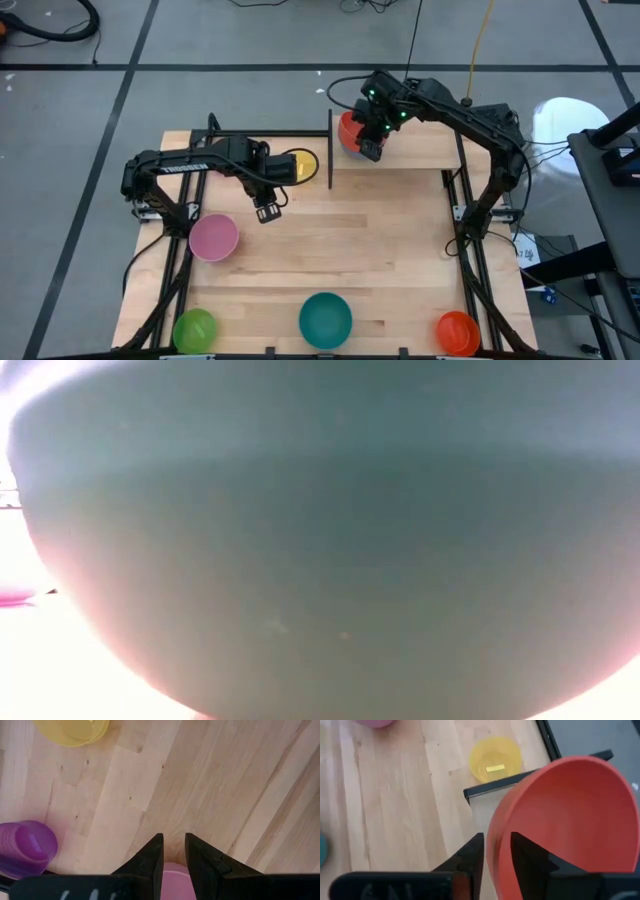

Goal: Place and stack bowls onto a shelf
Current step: Stack the orange bowl on the shelf

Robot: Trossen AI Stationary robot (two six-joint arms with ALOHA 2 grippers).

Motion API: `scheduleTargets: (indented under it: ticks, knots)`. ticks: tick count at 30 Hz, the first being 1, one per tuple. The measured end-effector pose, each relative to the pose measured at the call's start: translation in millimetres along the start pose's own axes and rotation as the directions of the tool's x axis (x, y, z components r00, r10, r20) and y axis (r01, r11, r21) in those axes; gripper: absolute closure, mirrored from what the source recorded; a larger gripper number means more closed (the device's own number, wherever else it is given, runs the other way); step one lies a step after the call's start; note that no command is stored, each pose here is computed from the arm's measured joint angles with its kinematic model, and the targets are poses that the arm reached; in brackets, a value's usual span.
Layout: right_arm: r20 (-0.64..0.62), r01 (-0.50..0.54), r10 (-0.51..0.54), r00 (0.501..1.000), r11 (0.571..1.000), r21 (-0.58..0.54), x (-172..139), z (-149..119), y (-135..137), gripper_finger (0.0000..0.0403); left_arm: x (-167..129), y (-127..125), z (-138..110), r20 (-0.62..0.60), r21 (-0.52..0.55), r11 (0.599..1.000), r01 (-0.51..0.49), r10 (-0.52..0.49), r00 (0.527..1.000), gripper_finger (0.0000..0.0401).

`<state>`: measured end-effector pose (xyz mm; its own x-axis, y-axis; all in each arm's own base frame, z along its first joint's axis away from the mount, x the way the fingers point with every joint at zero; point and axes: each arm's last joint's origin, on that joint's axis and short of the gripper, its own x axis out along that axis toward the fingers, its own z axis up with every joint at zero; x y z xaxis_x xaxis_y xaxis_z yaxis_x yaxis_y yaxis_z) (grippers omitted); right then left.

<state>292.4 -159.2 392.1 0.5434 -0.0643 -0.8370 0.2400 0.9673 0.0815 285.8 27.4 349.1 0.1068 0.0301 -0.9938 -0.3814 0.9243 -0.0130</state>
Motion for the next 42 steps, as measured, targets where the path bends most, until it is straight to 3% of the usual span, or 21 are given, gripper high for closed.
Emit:
scheduleTargets:
  ticks: [9,12,15,19,42]
  knots:
    - [0.227,-0.054,0.076,0.971,0.994,-0.100,-38.3,6.3,21.6,0.0301,0.0,0.0,0.0,0.000,-0.005,1.000,0.000,0.000,1.000,0.0316]
    - [0.297,0.000,0.034,0.954,0.993,-0.115,-55.5,5.4,27.6,0.0310,0.1,0.0,0.0,0.000,-0.006,1.000,0.000,0.000,1.000,0.0316]
    - [0.328,0.083,-0.064,0.943,0.995,-0.046,-60.7,6.1,29.2,0.0341,0.0,0.0,0.0,0.000,-0.019,1.000,0.000,0.000,1.000,0.0316]
    - [0.305,0.099,-0.089,0.948,0.995,-0.019,-51.9,4.8,27.4,0.0395,0.0,0.0,0.0,0.000,-0.020,1.000,0.000,0.000,1.000,0.0316]
    - [0.184,0.067,-0.070,0.981,0.998,0.022,36.1,-23.2,14.9,0.0403,0.0,0.1,-0.4,-0.004,-0.022,1.000,-0.001,0.001,1.000,0.0316]
